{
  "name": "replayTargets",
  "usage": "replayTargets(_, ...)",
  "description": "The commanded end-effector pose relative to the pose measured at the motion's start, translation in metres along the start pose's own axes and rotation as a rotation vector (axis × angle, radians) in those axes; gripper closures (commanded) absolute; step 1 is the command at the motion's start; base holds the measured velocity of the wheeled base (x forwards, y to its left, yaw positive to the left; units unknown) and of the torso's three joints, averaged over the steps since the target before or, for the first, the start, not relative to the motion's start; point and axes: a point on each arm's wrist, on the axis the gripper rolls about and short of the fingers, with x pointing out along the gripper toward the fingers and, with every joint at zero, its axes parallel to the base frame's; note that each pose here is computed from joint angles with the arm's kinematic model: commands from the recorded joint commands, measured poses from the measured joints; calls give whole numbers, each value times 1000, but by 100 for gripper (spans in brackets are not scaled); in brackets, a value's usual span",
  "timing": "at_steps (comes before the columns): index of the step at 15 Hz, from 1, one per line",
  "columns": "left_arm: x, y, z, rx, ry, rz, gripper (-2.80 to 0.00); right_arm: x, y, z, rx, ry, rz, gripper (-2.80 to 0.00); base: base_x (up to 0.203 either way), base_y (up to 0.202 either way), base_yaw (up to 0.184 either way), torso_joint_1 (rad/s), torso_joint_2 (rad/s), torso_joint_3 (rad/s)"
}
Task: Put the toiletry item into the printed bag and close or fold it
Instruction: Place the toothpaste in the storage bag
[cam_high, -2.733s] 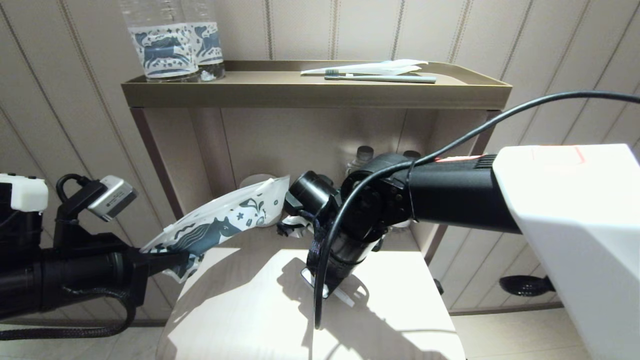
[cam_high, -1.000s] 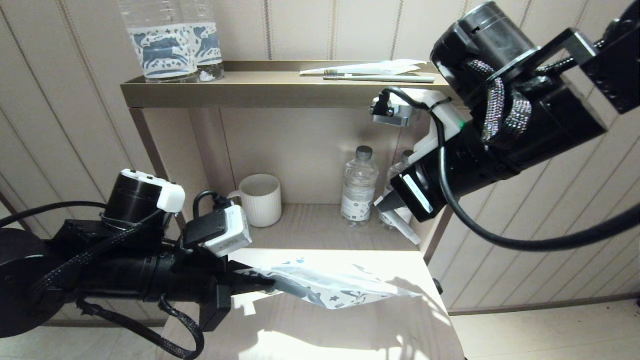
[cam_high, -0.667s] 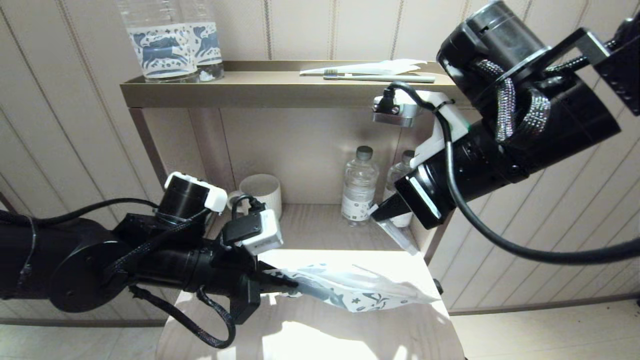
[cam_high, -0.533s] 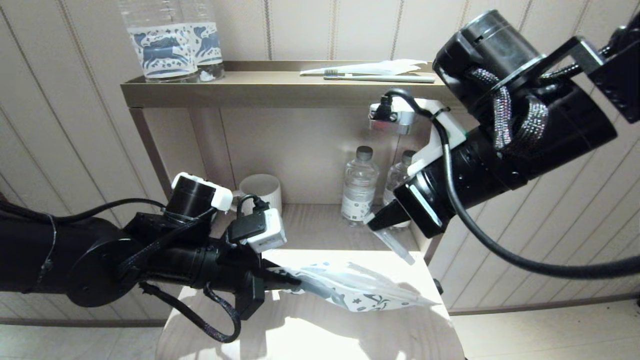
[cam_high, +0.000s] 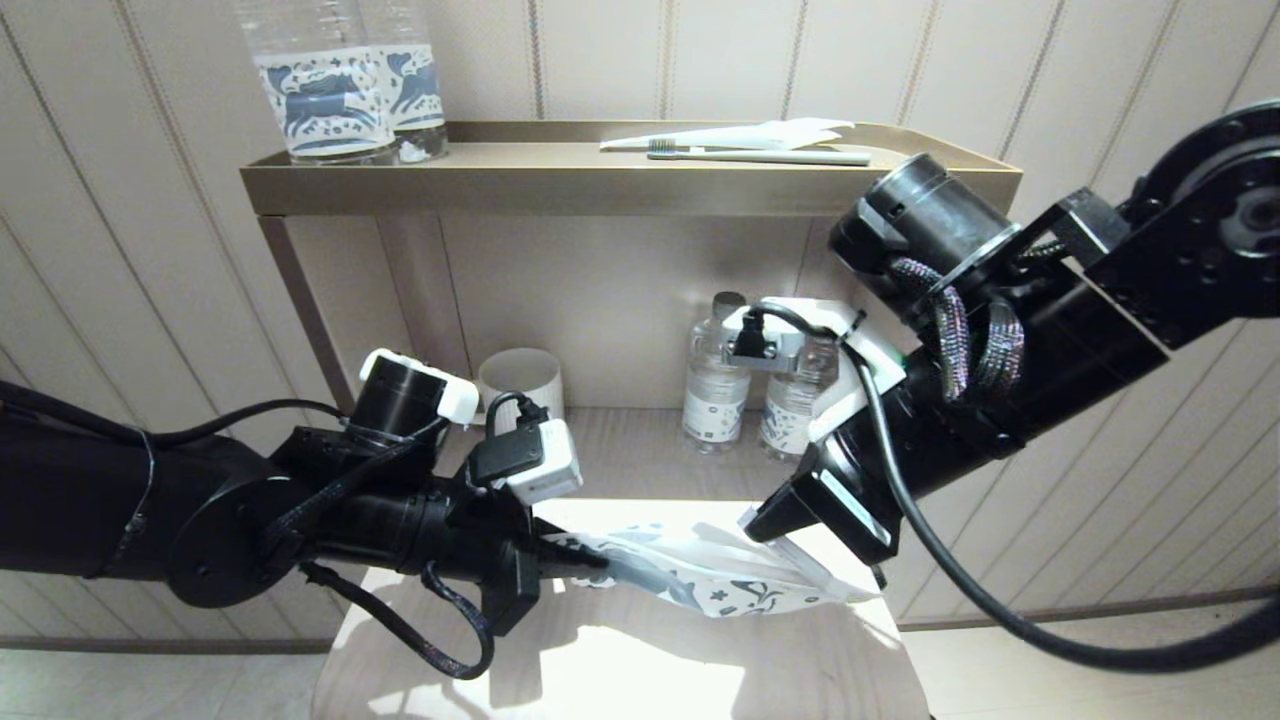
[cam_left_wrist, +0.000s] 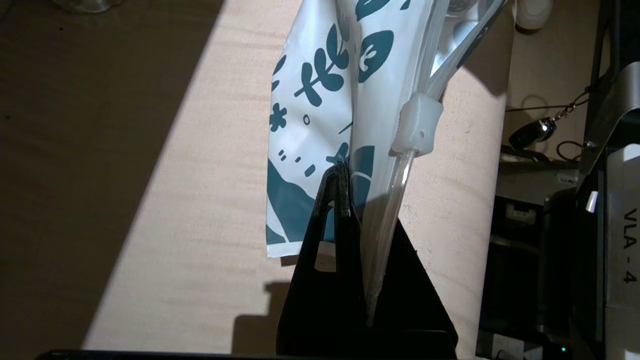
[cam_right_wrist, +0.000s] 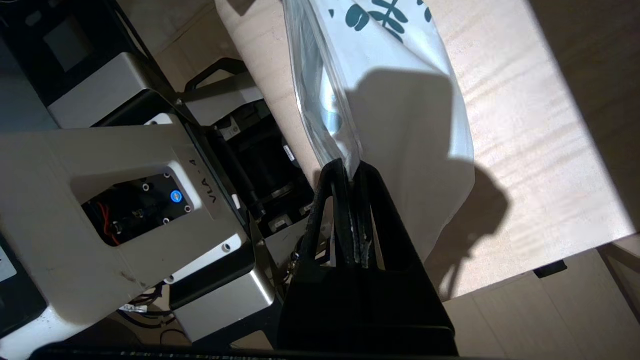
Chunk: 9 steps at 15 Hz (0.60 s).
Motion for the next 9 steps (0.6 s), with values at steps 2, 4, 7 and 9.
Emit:
replayTargets(2,3,6,-3,-7,3,-1,0,0,2,-4,-24,12,14,0,0,0,0,0,0,0)
replayTargets(4,3,6,-3,-9,4,0,0,8,-1,-5,-49,30,30,0,0,0,0,0,0,0)
replayTargets(7,3,6,-3,-8,-1,-4,0,23,-7,1,-61,-2,65,0,0,0,0,0,0,0)
replayTargets(9,2,6,-1,-2,-19,-19,0,31,-9,4,-79,-34,80,0,0,0,0,0,0,0)
